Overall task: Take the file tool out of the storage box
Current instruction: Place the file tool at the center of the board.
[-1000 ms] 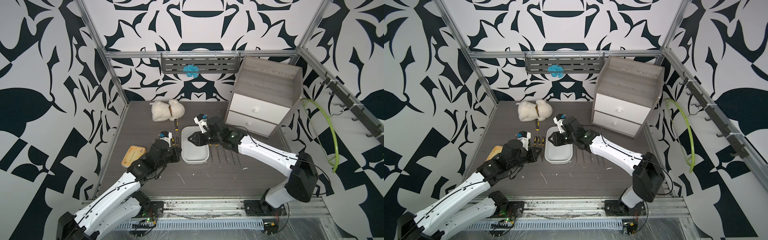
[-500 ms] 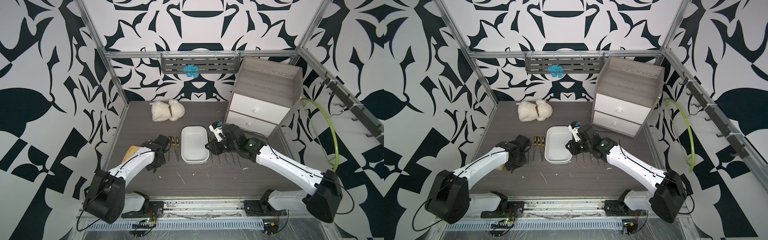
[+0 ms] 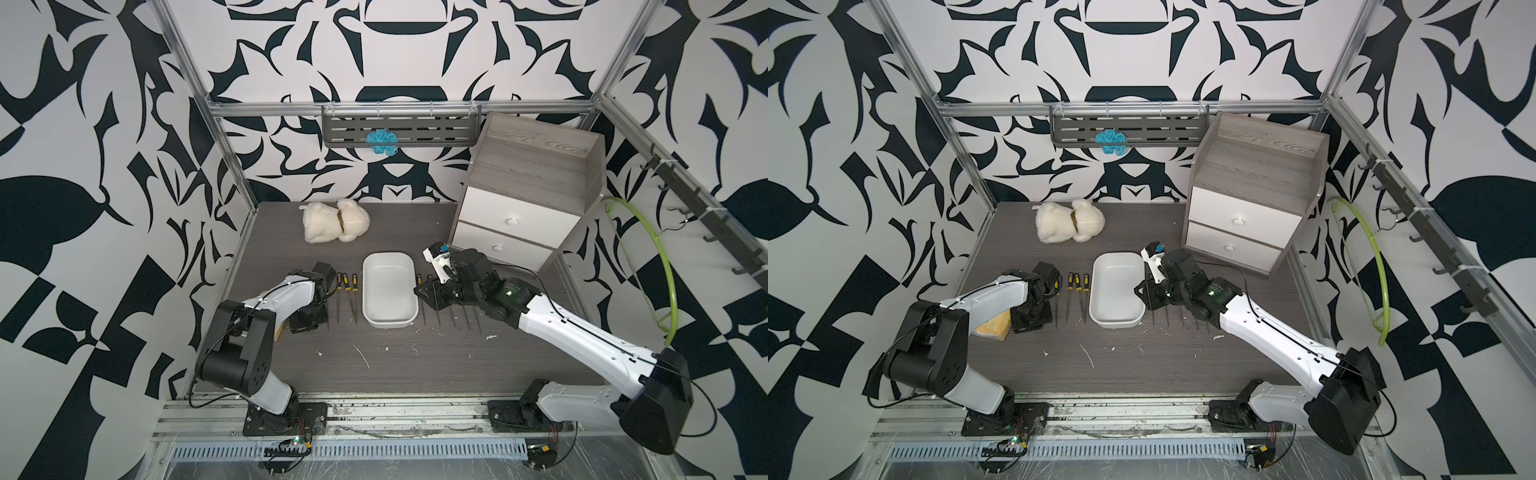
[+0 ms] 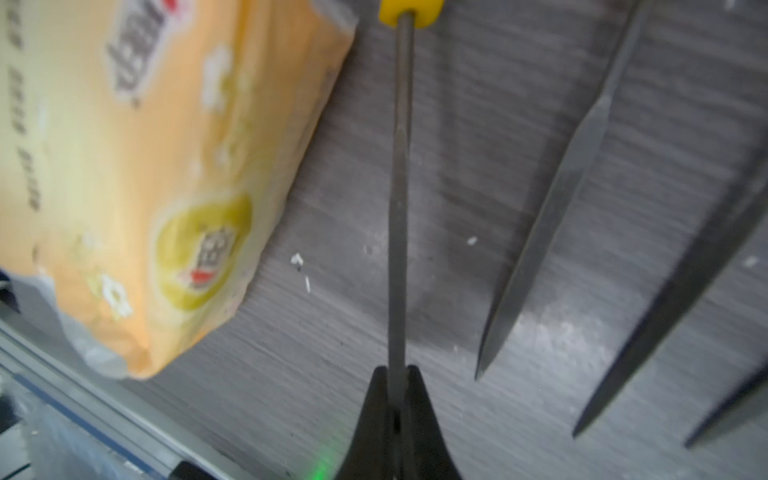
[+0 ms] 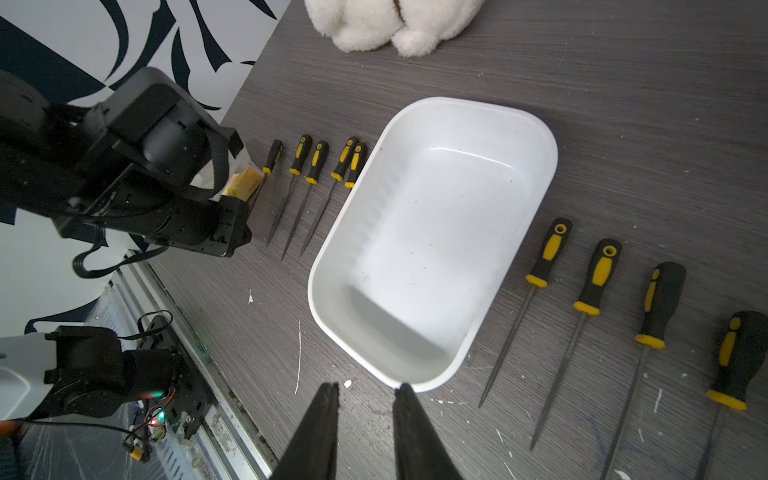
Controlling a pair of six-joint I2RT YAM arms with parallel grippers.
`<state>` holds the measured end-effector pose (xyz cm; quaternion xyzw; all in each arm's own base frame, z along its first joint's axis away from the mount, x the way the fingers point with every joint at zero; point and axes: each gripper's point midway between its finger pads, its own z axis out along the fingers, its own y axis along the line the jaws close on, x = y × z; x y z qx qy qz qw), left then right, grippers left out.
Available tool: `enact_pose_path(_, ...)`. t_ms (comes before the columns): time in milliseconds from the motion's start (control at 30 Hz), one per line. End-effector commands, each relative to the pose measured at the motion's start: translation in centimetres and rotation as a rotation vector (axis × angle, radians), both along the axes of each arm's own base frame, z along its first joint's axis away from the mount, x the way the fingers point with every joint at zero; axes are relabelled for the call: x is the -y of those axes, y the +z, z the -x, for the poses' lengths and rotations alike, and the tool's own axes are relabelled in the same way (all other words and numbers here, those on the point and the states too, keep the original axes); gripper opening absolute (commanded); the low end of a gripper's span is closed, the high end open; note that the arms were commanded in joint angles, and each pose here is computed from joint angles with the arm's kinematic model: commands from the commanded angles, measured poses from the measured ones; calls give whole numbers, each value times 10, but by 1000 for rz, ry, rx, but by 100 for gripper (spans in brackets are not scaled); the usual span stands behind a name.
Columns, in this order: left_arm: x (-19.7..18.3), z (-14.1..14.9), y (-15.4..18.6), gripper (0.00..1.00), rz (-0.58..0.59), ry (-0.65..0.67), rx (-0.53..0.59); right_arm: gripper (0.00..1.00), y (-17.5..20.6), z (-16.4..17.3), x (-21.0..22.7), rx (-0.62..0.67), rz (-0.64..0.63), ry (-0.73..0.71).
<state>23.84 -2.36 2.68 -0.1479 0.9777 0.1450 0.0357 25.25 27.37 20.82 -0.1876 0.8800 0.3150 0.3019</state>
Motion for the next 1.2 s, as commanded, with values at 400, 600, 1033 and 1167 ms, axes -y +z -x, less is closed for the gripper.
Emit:
enact_pose_path(400,-8,-16,-4,11,-61,-51,-31,27,-6,-4,-8,-11,-19,15)
enact_pose_path(600,-15,-13,-9,18,-114,-34,-84,27,-6,-3,-7,-10,-21,13)
enact_pose_path(1033,-15,-22,17,27,-148,-20,19,28,-1,-11,9,57,26,-20)
enact_pose_path(1167,4,-55,66,76,-26,-72,299,35,1,-29,38,147,132,-121)
